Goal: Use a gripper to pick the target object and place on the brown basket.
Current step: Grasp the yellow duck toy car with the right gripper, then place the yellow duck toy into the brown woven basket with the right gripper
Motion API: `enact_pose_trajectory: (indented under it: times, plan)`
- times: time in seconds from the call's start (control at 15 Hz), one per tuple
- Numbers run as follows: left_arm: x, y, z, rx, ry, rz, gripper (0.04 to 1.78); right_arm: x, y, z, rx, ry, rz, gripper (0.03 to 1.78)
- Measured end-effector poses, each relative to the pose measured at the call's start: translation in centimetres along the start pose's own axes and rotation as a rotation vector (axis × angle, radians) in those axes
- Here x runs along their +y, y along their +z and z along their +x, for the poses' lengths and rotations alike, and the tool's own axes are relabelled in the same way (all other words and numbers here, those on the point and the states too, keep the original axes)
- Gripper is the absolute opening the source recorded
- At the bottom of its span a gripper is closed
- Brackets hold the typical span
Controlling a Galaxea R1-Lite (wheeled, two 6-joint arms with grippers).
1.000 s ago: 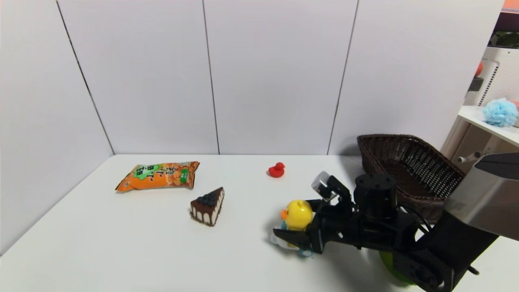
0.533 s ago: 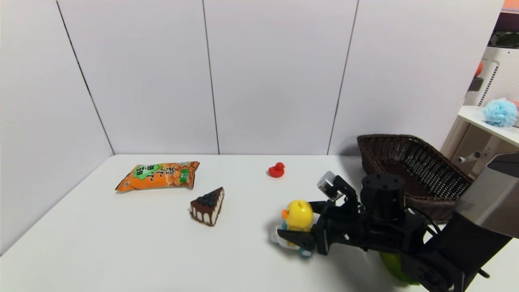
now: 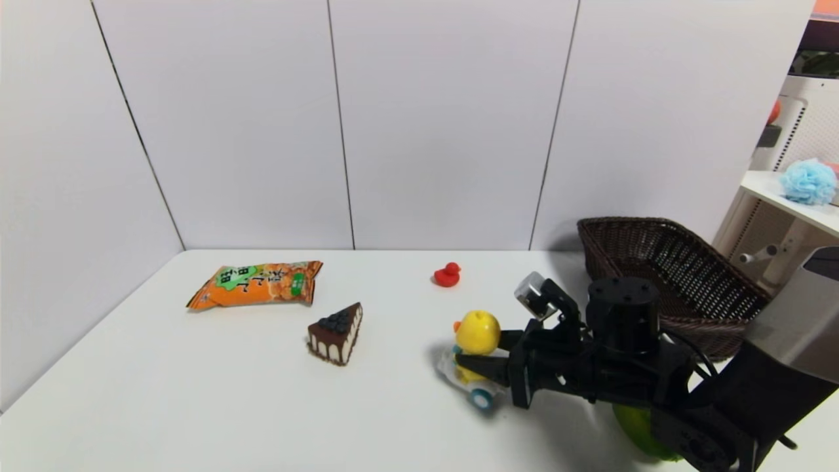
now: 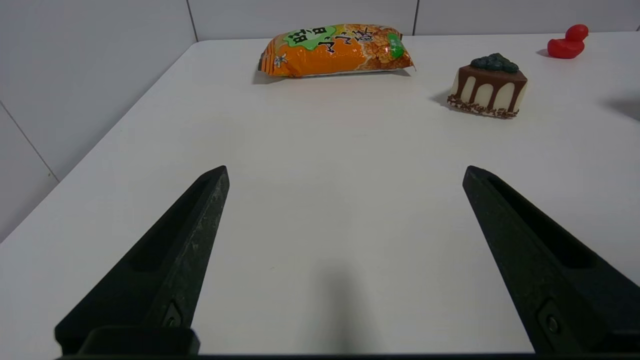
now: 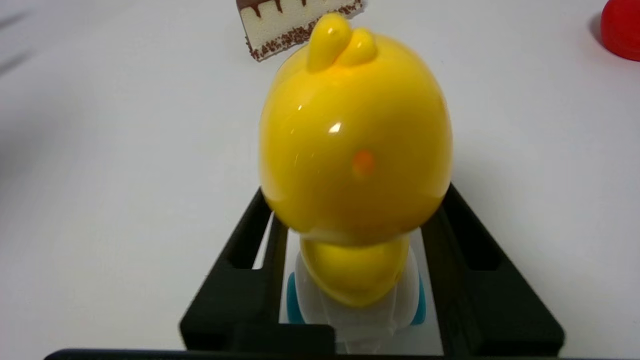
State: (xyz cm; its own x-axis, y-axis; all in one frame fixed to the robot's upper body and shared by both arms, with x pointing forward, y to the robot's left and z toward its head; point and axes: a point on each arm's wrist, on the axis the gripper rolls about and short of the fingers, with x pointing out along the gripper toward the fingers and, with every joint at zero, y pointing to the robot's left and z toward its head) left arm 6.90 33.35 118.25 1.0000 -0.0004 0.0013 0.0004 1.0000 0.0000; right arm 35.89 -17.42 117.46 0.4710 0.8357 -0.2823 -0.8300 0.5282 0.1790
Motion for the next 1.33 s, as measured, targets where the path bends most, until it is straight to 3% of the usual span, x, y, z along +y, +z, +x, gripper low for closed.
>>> enact_pose_trajectory:
  times: [0.07, 0.13, 0.6, 1.0, 1.2, 1.33]
  plan:
    - [0.0, 0.0, 0.0, 0.0, 0.0, 0.0, 1.69, 0.0, 0.0, 0.0, 0.0, 0.0, -0.001, 0.4]
    - [0.0, 0.0, 0.0, 0.0, 0.0, 0.0, 1.69, 0.1, 0.0, -0.1, -0.001, 0.0, -0.001, 0.34]
    - [0.0, 0.0, 0.0, 0.0, 0.0, 0.0, 1.69, 0.4, -0.2, -0.9, 0.007, -0.001, 0.004, 0.35]
    - [0.0, 0.0, 0.0, 0.0, 0.0, 0.0, 1.69, 0.3, 1.8, -2.5, -0.063, -0.032, -0.023, 0.35]
    - [0.0, 0.0, 0.0, 0.0, 0.0, 0.0, 1.69, -1.0, 3.8, -4.1, -0.128, -0.094, -0.041, 0.35]
    - [0.0, 0.0, 0.0, 0.0, 0.0, 0.0, 1.69, -3.1, 6.2, -5.7, -0.183, -0.177, -0.052, 0.35]
